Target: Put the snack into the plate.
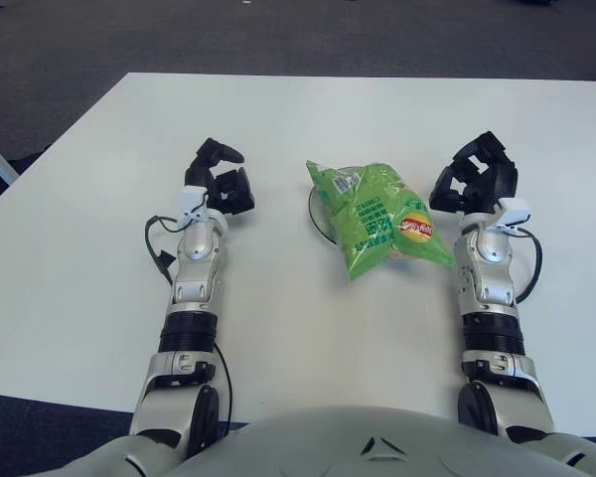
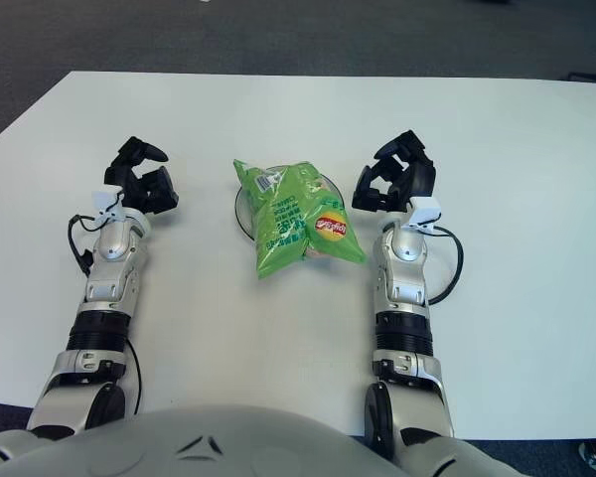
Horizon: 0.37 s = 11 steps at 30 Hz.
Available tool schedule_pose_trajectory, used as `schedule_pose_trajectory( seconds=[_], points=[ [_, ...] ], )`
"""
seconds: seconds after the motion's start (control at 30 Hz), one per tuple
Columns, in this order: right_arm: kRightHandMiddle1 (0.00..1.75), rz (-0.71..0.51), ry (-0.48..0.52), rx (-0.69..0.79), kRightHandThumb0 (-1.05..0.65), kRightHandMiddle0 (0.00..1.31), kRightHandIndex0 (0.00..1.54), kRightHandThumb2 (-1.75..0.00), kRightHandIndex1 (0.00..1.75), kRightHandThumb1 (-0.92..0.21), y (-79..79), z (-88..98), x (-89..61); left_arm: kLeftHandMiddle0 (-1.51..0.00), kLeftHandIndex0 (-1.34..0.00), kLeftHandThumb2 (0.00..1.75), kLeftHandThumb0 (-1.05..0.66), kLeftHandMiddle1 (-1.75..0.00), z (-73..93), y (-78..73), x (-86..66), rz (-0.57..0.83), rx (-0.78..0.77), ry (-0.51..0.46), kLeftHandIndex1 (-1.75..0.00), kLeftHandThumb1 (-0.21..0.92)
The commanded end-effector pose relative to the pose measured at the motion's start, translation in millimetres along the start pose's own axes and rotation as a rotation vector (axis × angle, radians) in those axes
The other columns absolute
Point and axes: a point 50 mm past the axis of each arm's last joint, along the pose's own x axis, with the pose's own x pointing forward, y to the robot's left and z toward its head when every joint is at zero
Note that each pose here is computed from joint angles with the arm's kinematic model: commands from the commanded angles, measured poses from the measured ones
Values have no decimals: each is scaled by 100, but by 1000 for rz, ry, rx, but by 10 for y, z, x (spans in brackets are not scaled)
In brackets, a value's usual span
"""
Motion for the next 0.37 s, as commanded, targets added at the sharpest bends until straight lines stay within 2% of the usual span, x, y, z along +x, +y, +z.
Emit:
schedule_pose_trajectory(
  seconds=[0.0,0.17,0.33],
  points=[
    [175,-77,232,6,-1,68,91,-175,171,7,-174,-443,-495,-132,-66,139,-50,-175,-421,124,-356,46,28,179,-175,26],
    [175,-88,212,3,-1,68,91,-175,171,7,-173,-381,-489,-132,-66,139,-50,-175,-289,73,-210,36,42,129,-175,26],
    [175,-109,210,1,-1,68,91,-175,171,7,-186,-369,-468,-132,-66,139,-51,-175,-262,57,-175,20,67,114,-175,25]
  ],
)
